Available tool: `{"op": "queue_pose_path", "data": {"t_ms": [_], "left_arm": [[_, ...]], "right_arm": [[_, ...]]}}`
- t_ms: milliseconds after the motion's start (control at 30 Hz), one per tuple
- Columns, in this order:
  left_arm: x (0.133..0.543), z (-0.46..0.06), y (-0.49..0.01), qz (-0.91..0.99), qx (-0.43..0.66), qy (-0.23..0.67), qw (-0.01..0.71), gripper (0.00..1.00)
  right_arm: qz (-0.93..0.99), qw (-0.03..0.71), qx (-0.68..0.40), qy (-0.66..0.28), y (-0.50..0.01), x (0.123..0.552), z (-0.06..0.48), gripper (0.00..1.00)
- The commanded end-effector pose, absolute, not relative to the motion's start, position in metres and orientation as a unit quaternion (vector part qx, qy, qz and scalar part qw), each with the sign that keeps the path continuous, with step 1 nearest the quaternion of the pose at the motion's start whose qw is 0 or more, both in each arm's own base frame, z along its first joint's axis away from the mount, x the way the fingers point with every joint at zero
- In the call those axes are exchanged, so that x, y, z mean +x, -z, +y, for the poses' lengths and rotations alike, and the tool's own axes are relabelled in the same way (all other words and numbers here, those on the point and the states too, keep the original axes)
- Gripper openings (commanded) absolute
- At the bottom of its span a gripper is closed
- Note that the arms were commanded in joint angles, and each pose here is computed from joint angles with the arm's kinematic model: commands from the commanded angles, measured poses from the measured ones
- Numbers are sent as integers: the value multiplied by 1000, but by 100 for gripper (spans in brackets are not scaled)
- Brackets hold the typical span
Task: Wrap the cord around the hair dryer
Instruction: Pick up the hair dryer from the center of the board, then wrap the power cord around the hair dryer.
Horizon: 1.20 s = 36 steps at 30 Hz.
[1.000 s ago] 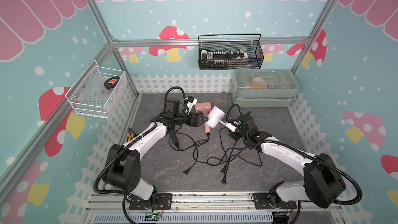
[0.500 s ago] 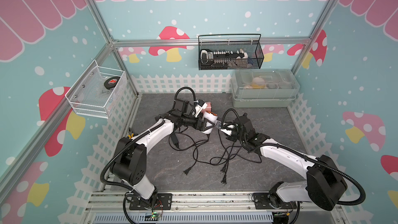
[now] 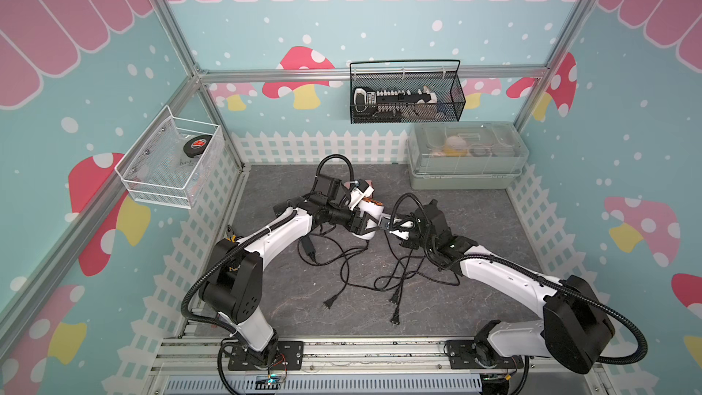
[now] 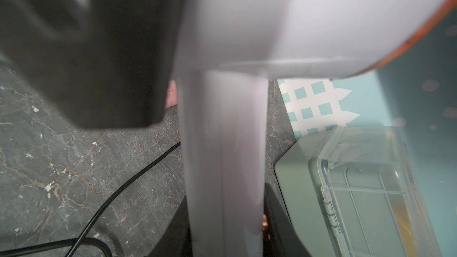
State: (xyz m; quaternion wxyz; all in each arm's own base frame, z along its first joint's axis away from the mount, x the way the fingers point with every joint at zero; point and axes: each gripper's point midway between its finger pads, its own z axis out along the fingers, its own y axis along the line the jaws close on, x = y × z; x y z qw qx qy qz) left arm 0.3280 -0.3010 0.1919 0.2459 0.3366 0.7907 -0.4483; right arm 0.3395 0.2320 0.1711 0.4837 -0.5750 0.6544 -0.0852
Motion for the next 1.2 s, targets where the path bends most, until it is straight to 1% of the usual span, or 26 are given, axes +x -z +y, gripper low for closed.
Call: {"op": "queue_pose_path", "data": {"t_ms": [0,67,100,133,200,333,400,467,600,833,1033,1167], "left_arm": [[313,-319,-203,764,366,480,228,43],[315,-320,-203,766,364,477,229,8],[316,-320,-203,767,364,475,232,0],[319,-318,-204,771,361,467,238,0],[323,-314,-207,779,356,450,253,0],[336,-297,-231,781,334,436,297,0],[343,-285,-250,777,316,435,327,0],[355,-267,-271,773,294,431,360,0],[362,-247,-314,755,274,424,417,0],[362,-232,-374,726,270,401,488,0],[362,-227,-425,698,269,396,533,0],[357,-231,-465,669,280,410,554,0]], "right_arm": [[606,553,-567,79,-210,344,252,0],[611,556,-558,76,-211,346,251,0],[616,558,-550,78,-212,348,250,0],[624,561,-538,83,-214,350,247,5],[643,571,-501,100,-221,358,237,21],[674,589,-427,129,-240,369,209,62],[685,604,-388,122,-254,369,194,76],[698,612,-355,110,-264,369,180,83],[731,615,-288,66,-276,365,150,87],[782,584,-216,23,-254,354,120,87],[818,547,-178,0,-225,354,111,87],[826,540,-161,-27,-219,357,114,86]]}}
